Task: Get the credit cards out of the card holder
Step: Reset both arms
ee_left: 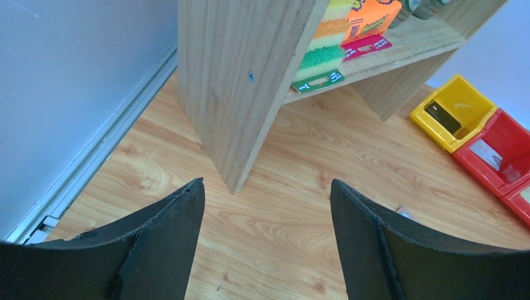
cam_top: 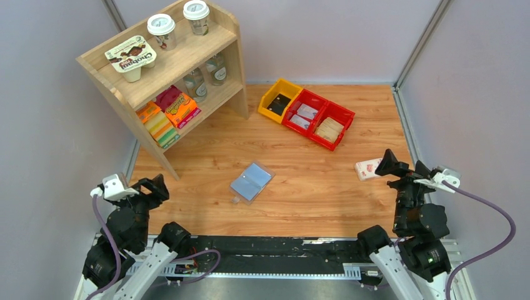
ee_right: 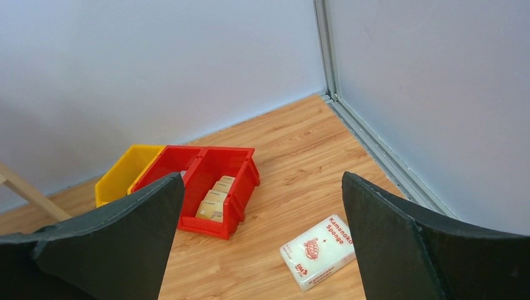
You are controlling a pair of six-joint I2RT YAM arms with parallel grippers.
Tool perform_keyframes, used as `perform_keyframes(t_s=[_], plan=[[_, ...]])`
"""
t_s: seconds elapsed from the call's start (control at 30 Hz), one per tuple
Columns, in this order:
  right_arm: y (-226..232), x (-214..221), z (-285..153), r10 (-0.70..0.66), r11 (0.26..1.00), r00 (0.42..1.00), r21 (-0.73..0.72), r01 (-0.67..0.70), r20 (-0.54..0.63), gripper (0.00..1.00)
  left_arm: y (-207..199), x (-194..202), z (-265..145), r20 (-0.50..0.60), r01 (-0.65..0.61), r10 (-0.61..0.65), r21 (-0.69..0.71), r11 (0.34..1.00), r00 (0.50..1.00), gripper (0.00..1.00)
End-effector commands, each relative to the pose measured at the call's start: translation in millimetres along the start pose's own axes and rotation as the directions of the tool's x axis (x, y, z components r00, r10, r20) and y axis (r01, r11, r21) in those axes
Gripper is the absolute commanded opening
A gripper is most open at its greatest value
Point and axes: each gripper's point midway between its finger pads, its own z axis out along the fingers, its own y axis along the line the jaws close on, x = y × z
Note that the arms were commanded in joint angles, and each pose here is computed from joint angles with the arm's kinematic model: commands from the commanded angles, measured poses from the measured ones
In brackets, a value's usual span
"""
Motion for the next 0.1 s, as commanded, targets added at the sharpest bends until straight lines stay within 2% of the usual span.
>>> perform_keyframes(t_s=[0.0,0.07], plan=[[-1.3,-12.2,-0.1,0.021,1.0,0.999,0.008,-0.021,0.044,1.0,9.4,-8.9,-6.0,0.046,0.042,-0.041,-0.017,0.999,0.998,0.81],[-2.1,-11.2,-0.1,0.02,1.0,0.999,0.011,-0.02,0.046,1.0,10.1,-8.8,-5.8,0.046,0.043,-0.042,-0.022,0.999,0.998,0.81]])
